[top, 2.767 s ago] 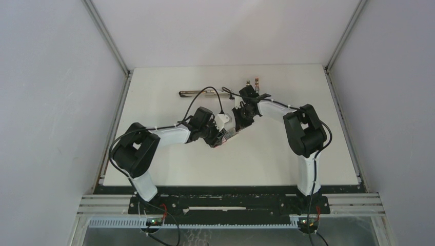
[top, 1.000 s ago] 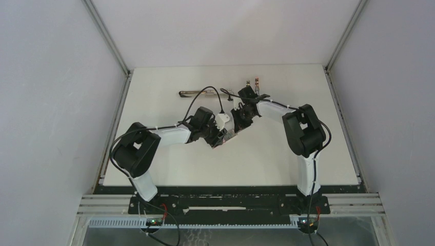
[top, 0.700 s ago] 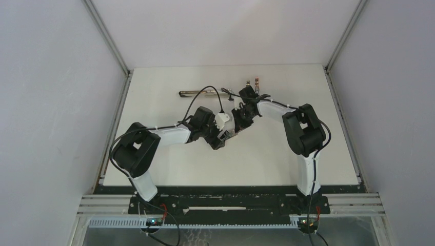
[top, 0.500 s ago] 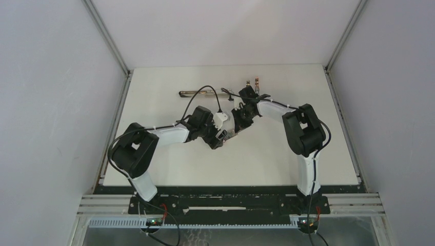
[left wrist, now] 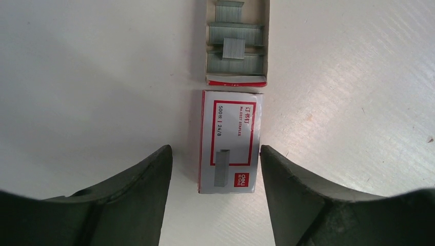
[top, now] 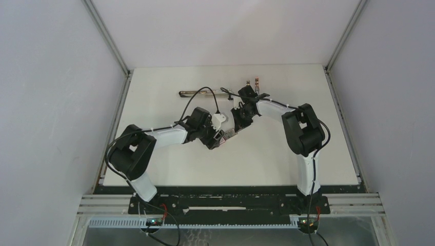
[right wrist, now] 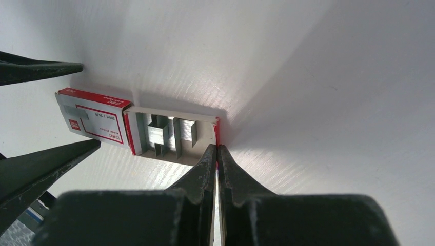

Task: Unload the staples from the stapler
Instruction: Close the staple box at the center of the board.

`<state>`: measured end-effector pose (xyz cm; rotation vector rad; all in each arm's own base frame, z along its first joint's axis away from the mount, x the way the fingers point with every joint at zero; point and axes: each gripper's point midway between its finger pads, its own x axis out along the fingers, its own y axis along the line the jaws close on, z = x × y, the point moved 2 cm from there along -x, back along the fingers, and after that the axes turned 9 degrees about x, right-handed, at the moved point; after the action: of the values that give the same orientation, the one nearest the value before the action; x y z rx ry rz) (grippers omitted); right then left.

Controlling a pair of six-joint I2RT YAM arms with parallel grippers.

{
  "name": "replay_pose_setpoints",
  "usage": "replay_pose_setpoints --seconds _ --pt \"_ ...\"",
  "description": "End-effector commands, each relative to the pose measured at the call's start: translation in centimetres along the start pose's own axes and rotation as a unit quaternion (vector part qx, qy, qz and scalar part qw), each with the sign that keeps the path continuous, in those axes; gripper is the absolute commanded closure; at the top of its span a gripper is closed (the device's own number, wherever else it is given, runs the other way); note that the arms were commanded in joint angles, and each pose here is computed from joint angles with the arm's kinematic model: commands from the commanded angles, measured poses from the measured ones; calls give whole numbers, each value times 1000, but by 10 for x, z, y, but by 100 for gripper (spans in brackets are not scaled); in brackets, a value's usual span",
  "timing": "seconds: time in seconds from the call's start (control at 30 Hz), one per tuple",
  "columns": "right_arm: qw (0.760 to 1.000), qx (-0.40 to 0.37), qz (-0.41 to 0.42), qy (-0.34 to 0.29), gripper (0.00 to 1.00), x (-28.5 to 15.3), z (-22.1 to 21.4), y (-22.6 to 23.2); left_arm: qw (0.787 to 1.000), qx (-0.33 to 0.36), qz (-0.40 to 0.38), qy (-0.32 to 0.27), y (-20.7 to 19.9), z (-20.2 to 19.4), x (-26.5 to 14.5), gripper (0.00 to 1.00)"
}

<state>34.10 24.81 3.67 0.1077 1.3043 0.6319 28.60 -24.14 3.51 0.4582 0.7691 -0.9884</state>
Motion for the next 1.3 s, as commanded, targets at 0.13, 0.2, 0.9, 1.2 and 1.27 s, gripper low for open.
replay_pose_setpoints --seconds 0.13,0.2,0.9,1.2,1.27 --pt "999 0 -15 -30 100 -16 19 -1 1000 -3 -3 10 -4 0 0 35" --pt "999 6 -15 -36 100 -22 22 -5 1000 2 -1 15 -5 -1 2 36" --pt "994 58 -39 -80 100 -78 22 -61 999 31 -26 -12 -15 37 21 55" --pt "994 69 -38 -71 100 -75 11 -69 998 33 -59 -19 -25 77 45 51" --pt "995 69 -37 -68 100 -70 9 -70 997 33 -65 -15 -27 80 51 51"
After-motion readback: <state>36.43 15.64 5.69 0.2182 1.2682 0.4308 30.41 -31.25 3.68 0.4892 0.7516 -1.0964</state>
